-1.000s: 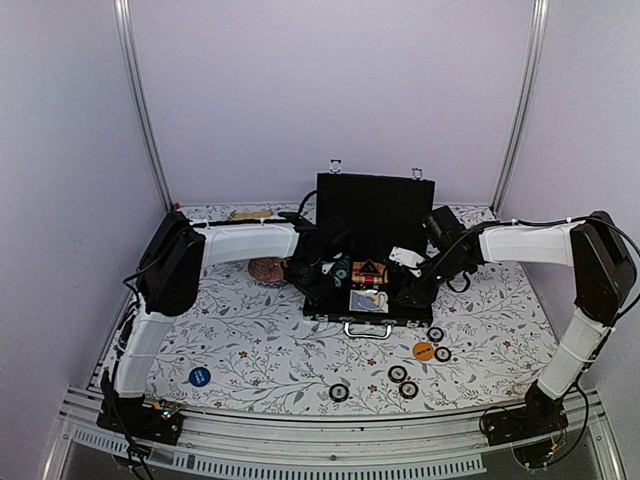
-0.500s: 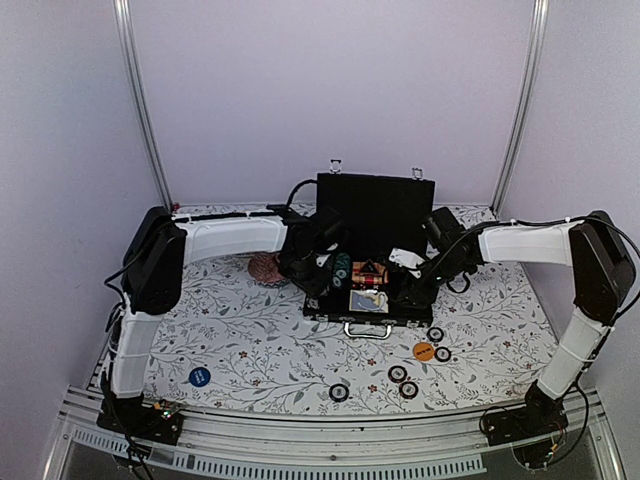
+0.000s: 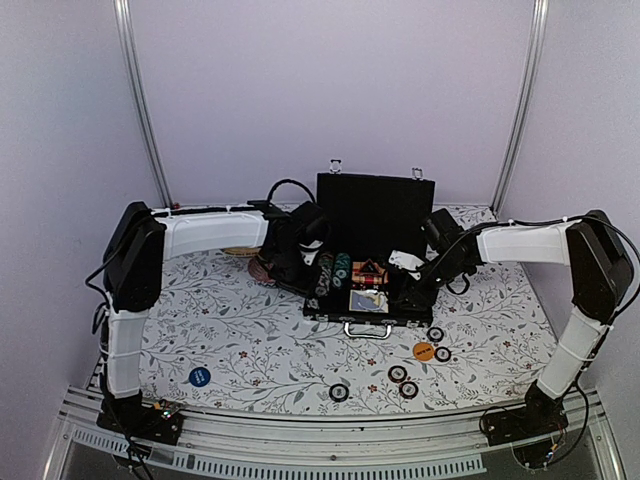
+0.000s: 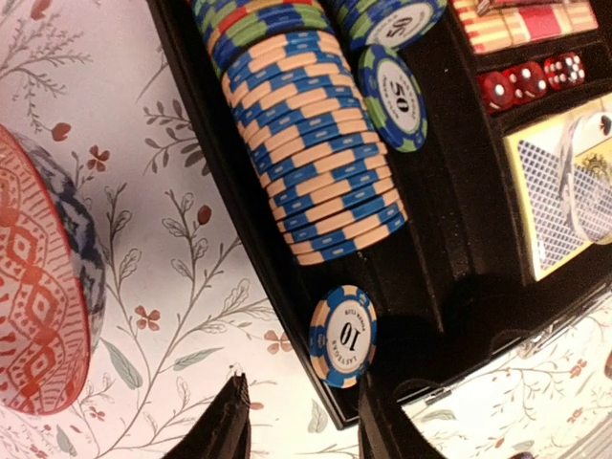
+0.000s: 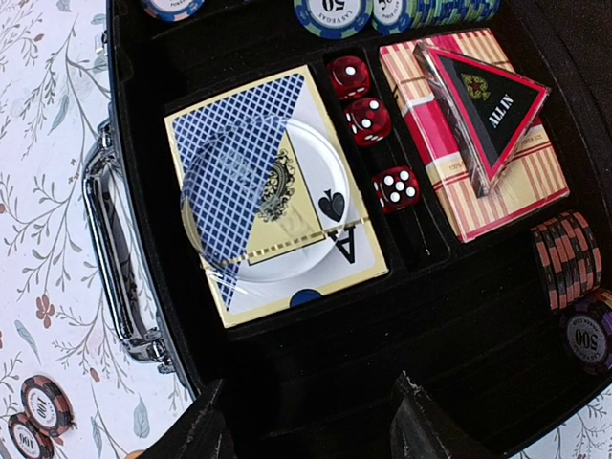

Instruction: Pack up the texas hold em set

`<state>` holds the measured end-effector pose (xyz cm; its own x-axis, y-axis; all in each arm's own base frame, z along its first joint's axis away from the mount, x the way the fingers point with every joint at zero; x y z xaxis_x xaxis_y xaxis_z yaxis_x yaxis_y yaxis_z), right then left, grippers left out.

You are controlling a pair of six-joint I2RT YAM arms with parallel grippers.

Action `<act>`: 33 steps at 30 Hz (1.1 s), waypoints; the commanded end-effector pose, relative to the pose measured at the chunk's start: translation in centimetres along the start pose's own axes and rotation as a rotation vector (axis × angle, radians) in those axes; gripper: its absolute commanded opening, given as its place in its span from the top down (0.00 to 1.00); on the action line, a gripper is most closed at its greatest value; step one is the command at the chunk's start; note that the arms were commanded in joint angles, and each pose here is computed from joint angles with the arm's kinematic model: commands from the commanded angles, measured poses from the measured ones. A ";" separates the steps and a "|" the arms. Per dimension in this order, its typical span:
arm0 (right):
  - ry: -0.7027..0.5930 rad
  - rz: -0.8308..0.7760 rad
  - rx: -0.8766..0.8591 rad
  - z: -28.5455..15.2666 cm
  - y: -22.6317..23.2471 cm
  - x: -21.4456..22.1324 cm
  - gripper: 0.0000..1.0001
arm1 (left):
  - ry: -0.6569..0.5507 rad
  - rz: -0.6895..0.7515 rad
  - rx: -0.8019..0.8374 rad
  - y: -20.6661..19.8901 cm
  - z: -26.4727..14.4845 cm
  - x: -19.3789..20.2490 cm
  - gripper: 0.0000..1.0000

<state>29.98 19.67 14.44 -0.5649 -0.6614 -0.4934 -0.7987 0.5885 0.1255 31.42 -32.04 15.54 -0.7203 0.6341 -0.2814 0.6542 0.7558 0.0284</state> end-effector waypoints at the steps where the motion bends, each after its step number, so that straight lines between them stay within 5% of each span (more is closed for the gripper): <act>1: 0.004 -0.002 -0.021 0.1 -0.1 -0.2 0.43 | -0.005 -0.051 0.086 0.1 1.0 -0.2 0.62; 12: 0.015 -0.002 -0.025 0.3 -0.1 -0.1 0.43 | 0.004 -0.035 0.164 -0.6 2.0 -0.4 0.77; 25: 0.027 -0.001 -0.029 0.6 -0.2 0.1 0.43 | 0.005 -0.014 0.171 -0.9 2.8 -1.1 0.78; 31: 0.026 -0.001 -0.033 0.6 -0.1 0.0 0.43 | 0.037 0.218 -0.033 -1.6 1.3 -1.8 0.77; 33: 0.028 -0.001 -0.035 0.6 -0.1 0.0 0.43 | 0.084 0.270 -0.127 -1.4 1.1 -1.6 0.64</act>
<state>29.78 19.60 13.88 -0.5700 -0.6745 -0.4692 -0.8018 0.5814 0.1382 32.39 -34.49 14.28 -0.6502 0.7088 -0.2736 0.7379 0.6749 -0.0048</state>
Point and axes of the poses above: each gripper's point midway between its finger pads, its own z axis out along the fingers, its own y axis along the line the jaws close on, x = y × z, the point moved 10 cm from there along -z, back along the fingers, and after that the axes turned 14 degrees about z, right-handed, at the moved point
